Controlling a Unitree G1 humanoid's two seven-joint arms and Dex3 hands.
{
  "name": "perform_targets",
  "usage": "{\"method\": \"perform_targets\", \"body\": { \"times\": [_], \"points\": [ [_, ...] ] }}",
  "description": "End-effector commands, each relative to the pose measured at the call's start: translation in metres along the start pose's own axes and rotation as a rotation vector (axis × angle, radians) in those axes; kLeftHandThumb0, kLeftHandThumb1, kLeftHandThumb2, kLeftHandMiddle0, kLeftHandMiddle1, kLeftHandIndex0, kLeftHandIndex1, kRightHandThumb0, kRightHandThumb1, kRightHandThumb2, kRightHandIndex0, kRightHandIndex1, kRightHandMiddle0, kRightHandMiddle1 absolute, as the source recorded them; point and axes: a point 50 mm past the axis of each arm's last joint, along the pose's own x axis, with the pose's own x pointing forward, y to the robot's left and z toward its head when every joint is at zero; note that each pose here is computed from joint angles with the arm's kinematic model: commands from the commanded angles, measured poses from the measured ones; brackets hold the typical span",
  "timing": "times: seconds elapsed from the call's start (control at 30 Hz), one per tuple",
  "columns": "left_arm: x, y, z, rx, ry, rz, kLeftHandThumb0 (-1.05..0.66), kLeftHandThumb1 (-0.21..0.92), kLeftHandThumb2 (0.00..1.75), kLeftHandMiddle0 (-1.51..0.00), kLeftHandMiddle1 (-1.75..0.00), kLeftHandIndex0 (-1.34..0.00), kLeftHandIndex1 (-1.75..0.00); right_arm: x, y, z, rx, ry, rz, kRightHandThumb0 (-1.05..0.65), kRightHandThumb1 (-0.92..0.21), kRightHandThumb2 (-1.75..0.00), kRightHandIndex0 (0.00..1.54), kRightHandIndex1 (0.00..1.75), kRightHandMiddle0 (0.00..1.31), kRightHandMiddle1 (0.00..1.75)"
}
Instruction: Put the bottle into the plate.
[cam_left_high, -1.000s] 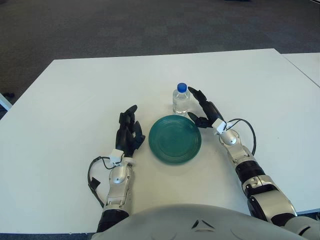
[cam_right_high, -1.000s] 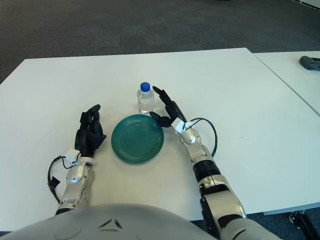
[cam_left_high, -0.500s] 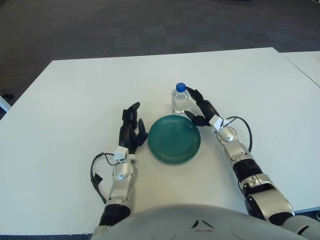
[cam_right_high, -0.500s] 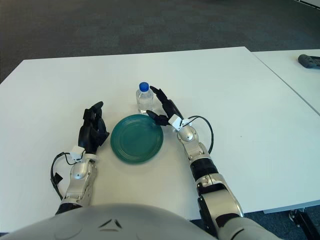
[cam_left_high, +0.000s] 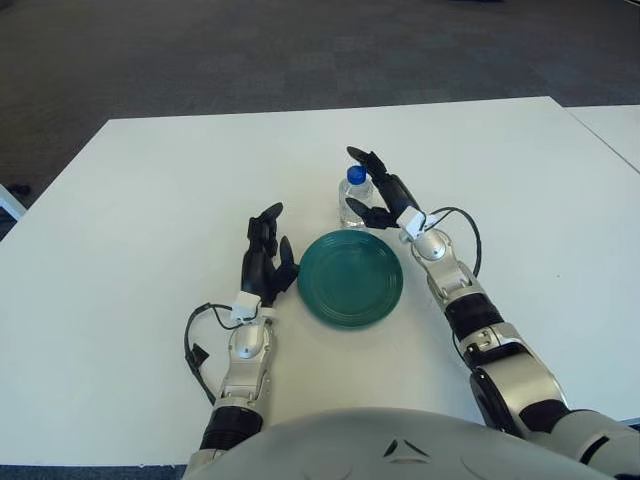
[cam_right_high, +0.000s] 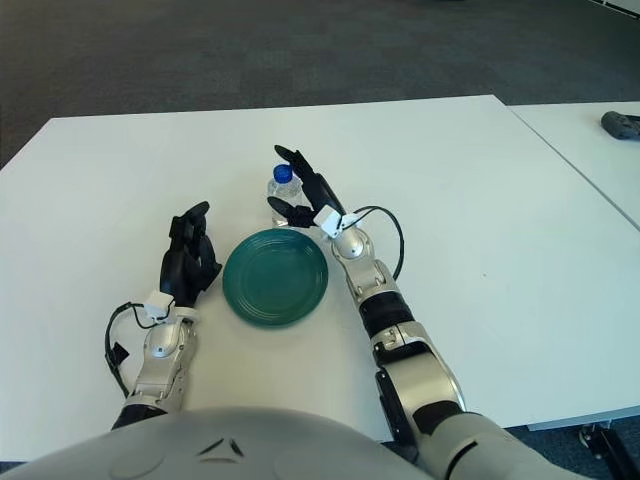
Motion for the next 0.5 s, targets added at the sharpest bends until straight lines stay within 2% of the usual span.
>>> {"method": "perform_targets", "body": {
  "times": [0.0, 0.37, 0.47],
  "points": [
    [-0.019, -0.015, -0.019, -0.087, 0.101, 0.056, -0.81, 0.92, 0.8, -0.57, -0.03, -0.14, -0.94, 0.003, -0.001, 0.002, 0.019, -0.007, 0.006, -1.05, -0.92, -0.64, 0.27, 0.05, 0.0, 0.54],
    [-0.02, -0.013, -0.02, -0.122, 0.107, 0.06, -0.82, 0.92, 0.79, -0.57, -0.03, -0.14, -0.92, 0.008, 0.004, 0.0, 0.037, 0.024, 0.018, -1.05, -0.92, -0.64, 0.31, 0.06, 0.0, 0.61],
    [-0.02, -0.014, -0.021, -0.125, 0.109, 0.058, -0.83, 0.92, 0.79, -0.57, -0.02, -0.14, -0.92, 0.018, 0.005, -0.003, 0.046, 0.054, 0.025, -1.05, -0.92, -0.63, 0.32, 0.06, 0.0, 0.61]
  ]
}}
